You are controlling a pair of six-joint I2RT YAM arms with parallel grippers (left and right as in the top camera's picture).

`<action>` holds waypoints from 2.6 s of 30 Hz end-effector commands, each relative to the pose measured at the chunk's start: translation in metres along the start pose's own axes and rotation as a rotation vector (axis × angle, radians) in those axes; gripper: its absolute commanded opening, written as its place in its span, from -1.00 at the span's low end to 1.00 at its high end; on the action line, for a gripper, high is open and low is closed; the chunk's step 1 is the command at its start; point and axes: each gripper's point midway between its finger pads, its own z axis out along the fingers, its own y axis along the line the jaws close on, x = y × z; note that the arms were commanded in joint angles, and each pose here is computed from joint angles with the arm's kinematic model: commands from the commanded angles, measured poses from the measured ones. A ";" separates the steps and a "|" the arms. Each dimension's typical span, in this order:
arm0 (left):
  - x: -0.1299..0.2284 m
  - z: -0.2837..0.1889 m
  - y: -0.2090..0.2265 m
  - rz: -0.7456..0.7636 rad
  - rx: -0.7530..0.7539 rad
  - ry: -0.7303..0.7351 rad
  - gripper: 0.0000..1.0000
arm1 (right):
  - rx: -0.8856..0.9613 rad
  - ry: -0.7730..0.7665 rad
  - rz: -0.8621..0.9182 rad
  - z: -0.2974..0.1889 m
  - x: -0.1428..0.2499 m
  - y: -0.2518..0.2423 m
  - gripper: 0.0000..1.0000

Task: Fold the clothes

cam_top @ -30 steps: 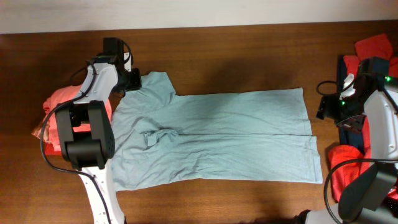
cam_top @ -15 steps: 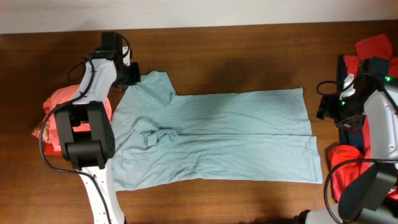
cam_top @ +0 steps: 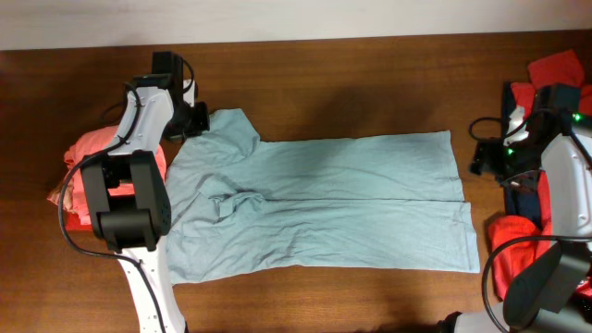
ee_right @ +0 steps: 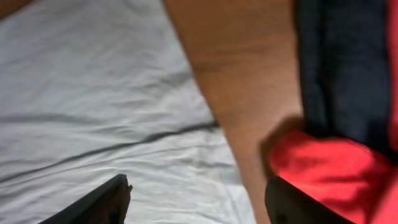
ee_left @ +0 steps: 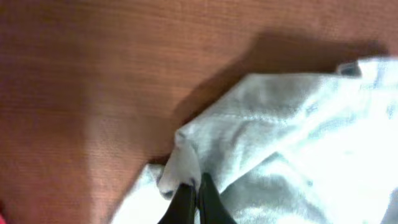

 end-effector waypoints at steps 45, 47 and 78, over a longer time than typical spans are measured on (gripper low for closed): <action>0.024 -0.003 -0.032 0.026 0.092 0.106 -1.00 | -0.052 -0.136 -0.154 0.163 -0.093 0.042 -0.92; 0.022 -0.011 -0.032 0.043 0.093 0.107 -1.00 | -0.018 -0.121 -0.150 0.155 -0.095 0.038 -0.92; 0.053 -0.155 -0.026 0.039 0.088 0.132 -0.99 | 0.192 0.317 -0.082 0.031 -0.031 -0.007 -0.85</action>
